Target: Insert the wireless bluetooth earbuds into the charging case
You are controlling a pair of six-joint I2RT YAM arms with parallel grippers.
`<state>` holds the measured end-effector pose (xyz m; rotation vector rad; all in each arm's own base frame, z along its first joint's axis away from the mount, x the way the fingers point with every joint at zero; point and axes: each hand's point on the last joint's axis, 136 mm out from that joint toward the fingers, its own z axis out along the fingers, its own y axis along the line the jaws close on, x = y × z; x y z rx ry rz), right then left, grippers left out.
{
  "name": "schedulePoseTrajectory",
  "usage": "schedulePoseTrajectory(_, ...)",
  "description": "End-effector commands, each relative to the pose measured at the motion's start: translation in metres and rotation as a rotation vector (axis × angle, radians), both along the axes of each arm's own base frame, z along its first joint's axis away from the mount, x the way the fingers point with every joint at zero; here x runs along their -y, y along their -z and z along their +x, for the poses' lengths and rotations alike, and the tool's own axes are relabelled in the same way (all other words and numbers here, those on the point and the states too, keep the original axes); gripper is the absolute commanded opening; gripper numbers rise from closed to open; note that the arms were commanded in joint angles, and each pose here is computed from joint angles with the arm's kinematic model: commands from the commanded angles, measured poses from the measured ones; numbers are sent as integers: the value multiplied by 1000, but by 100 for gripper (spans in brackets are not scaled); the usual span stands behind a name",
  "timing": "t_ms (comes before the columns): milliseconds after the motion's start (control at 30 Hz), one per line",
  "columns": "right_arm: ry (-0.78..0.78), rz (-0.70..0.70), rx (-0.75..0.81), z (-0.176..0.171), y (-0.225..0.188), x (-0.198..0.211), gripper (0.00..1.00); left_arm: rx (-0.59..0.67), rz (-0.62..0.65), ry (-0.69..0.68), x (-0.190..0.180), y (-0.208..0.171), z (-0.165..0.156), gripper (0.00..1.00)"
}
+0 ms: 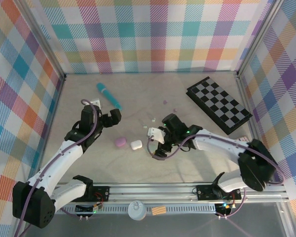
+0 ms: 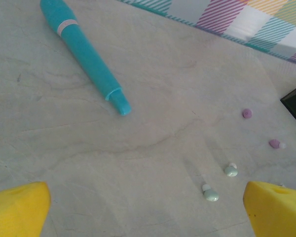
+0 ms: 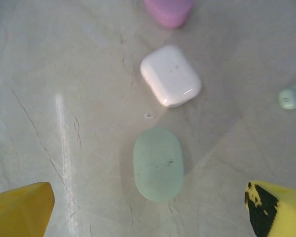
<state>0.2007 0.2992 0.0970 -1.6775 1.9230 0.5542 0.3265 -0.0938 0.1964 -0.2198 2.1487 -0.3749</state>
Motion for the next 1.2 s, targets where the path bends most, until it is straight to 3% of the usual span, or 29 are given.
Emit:
schedulePoseTrajectory(0, -85, -92, 17, -2, 22, -5, 99, -31, -21, -1, -2, 7, -11, 100)
schedulePoseTrajectory(133, -114, -140, 5, 4, 43, -12, 95, -22, -5, -15, -8, 4, -17, 100)
schedulePoseTrajectory(267, -126, -177, 6, 11, 56, -15, 80, -25, 14, -26, -14, 4, -25, 100)
schedulePoseTrajectory(400, -133, -196, -25, 12, 63, -19, 73, -22, 36, -60, -23, 2, -30, 100)
schedulePoseTrajectory(767, -145, -258, -34, 7, 78, -1, 70, -21, 52, -45, -23, 0, -33, 100)
schedulePoseTrajectory(867, -141, -262, -45, 6, 78, 0, 61, -24, 53, -45, -23, 2, -32, 100)
schedulePoseTrajectory(1000, -143, -272, -60, 4, 80, 2, 58, -25, 51, -43, -22, 3, -30, 100)
schedulePoseTrajectory(1167, -146, -266, -71, 2, 77, 2, 47, -26, 48, -41, -21, 4, -30, 100)
